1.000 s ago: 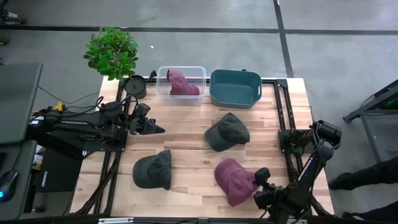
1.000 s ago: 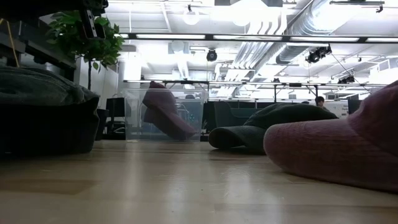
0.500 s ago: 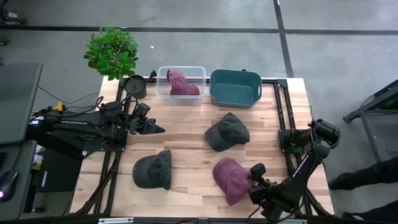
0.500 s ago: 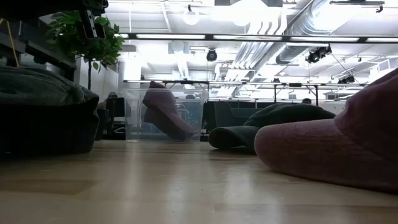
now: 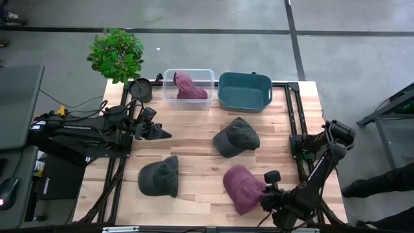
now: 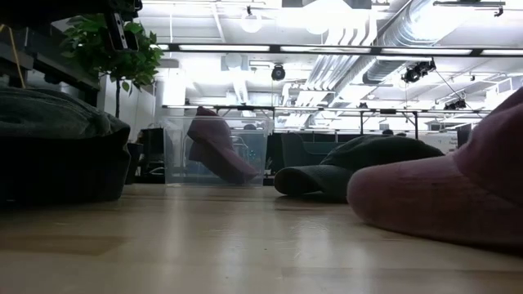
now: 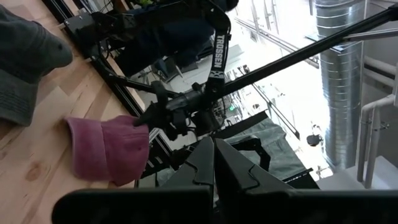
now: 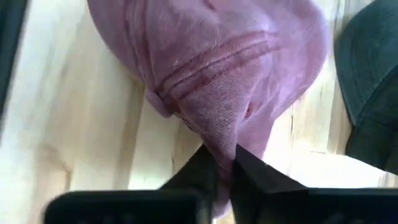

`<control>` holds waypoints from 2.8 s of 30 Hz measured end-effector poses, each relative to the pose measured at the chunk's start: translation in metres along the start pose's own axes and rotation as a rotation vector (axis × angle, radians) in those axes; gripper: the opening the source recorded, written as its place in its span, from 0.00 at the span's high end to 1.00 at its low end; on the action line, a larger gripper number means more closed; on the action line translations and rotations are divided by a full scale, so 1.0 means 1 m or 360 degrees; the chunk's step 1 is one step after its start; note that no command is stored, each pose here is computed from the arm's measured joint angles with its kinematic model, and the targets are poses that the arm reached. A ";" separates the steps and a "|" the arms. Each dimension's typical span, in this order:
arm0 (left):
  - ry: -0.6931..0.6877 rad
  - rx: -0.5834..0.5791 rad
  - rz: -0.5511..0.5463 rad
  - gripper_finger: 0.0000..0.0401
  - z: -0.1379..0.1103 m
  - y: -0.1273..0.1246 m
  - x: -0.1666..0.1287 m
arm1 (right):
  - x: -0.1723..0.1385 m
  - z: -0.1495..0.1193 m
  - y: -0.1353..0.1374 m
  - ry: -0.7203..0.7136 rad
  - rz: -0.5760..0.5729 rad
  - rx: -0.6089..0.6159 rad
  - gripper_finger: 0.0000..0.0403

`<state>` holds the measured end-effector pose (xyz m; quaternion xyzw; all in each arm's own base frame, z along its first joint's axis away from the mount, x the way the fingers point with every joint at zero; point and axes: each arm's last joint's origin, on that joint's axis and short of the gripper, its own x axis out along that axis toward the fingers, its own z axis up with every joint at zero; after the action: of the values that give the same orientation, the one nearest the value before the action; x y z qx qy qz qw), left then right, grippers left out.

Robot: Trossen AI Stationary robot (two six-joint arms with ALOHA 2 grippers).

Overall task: Pick & Place hat
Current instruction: Put the red cap into the transparent bin

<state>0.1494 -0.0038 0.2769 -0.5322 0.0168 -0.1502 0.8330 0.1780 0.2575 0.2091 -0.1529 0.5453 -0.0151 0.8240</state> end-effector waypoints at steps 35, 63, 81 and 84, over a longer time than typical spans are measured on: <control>-0.0003 0.0004 -0.0002 1.00 0.000 0.000 0.000 | -0.052 0.059 -0.048 -0.0092 -0.0146 0.1270 0.99; -0.0030 0.0002 0.0007 1.00 0.001 0.000 0.000 | -0.100 0.109 -0.118 -0.0346 -0.0219 0.1718 0.99; -0.0199 0.0080 0.0002 1.00 0.005 -0.003 0.000 | -0.078 0.134 -0.199 -0.0569 -0.0541 0.1942 0.99; -0.0271 0.0146 -0.0009 1.00 0.007 -0.005 -0.001 | -0.084 0.136 -0.215 -0.0676 -0.0568 0.1948 0.99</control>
<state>0.1489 0.0004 0.2846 -0.5043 -0.0626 -0.1074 0.8545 0.2975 0.1007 0.3907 0.2543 0.2307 -0.4271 0.8365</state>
